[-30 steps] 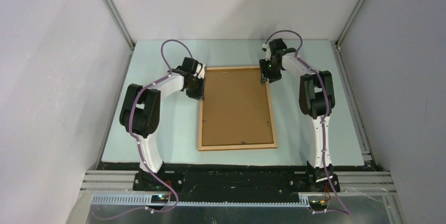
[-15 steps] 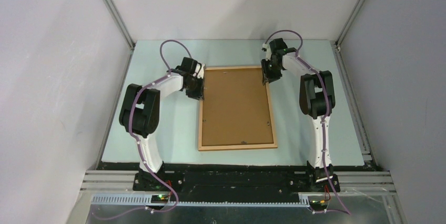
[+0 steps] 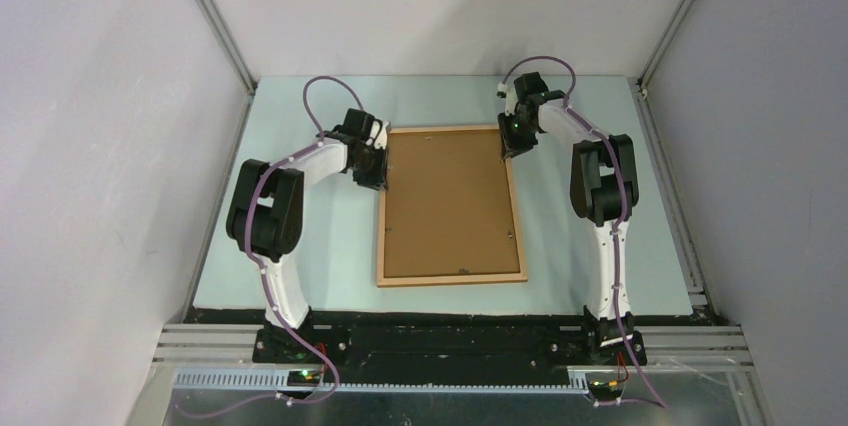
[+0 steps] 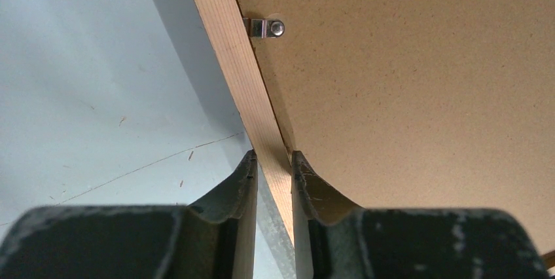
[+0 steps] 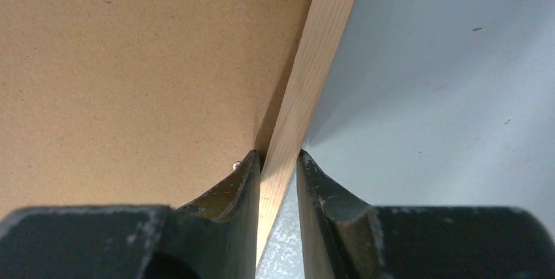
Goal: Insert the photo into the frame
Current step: Install the photo frame at the center of the board.
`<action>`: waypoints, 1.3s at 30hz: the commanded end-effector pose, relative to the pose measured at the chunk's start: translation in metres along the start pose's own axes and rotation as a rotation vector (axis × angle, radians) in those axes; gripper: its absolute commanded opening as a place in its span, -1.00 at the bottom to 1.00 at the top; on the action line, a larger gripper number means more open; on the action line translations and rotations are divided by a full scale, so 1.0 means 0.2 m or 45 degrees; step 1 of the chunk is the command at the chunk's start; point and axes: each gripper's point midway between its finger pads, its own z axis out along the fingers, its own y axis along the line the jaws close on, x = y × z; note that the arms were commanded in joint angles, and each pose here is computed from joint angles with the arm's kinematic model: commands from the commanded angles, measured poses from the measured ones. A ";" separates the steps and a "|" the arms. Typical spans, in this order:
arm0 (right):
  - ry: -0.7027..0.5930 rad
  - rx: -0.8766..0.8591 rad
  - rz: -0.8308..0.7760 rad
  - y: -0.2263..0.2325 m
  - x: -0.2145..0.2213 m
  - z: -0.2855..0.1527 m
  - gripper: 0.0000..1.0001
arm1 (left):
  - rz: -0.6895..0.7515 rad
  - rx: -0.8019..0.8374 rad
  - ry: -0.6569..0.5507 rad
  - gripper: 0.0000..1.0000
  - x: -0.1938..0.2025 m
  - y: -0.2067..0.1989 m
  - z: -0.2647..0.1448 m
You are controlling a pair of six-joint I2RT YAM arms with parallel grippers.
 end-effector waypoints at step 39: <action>0.132 -0.179 -0.230 0.26 0.80 -0.44 0.46 | -0.072 0.046 0.023 -0.49 0.04 0.04 0.03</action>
